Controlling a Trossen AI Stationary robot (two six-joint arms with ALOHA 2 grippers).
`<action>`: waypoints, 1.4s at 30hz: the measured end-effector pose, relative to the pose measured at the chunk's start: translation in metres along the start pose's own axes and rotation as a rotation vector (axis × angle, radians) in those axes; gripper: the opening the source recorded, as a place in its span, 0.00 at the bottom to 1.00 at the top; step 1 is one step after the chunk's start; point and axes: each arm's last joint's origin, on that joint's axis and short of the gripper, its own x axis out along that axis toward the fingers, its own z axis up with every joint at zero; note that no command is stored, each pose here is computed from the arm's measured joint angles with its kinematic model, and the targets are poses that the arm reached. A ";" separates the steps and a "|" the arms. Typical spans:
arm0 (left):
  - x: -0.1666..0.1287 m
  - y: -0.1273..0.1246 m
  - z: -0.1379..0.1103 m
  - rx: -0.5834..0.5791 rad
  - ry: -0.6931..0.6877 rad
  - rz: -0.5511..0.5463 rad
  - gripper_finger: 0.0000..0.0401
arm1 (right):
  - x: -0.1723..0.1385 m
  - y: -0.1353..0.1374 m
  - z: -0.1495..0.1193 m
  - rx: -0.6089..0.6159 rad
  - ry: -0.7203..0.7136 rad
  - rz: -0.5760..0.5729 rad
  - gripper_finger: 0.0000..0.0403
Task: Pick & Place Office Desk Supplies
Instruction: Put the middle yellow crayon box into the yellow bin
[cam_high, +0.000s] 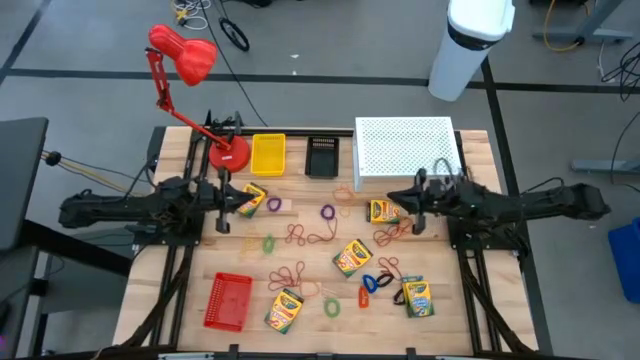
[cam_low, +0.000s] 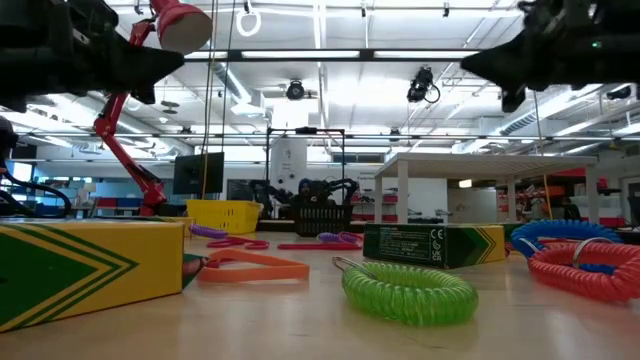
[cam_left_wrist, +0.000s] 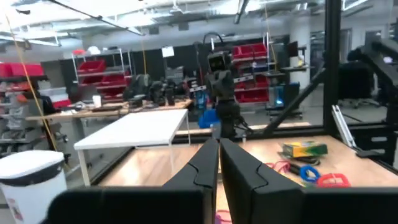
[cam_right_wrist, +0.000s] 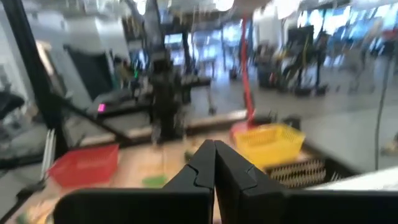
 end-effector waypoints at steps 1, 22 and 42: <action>0.001 0.000 -0.001 -0.007 0.013 -0.002 0.04 | 0.005 0.001 0.000 0.010 0.037 0.002 0.01; 0.011 -0.003 -0.024 -0.056 0.213 -0.020 0.02 | 0.050 0.100 -0.044 0.472 0.810 -0.289 0.03; 0.011 -0.003 -0.024 -0.044 0.219 -0.021 0.02 | 0.067 0.093 -0.095 0.622 0.922 -0.499 0.19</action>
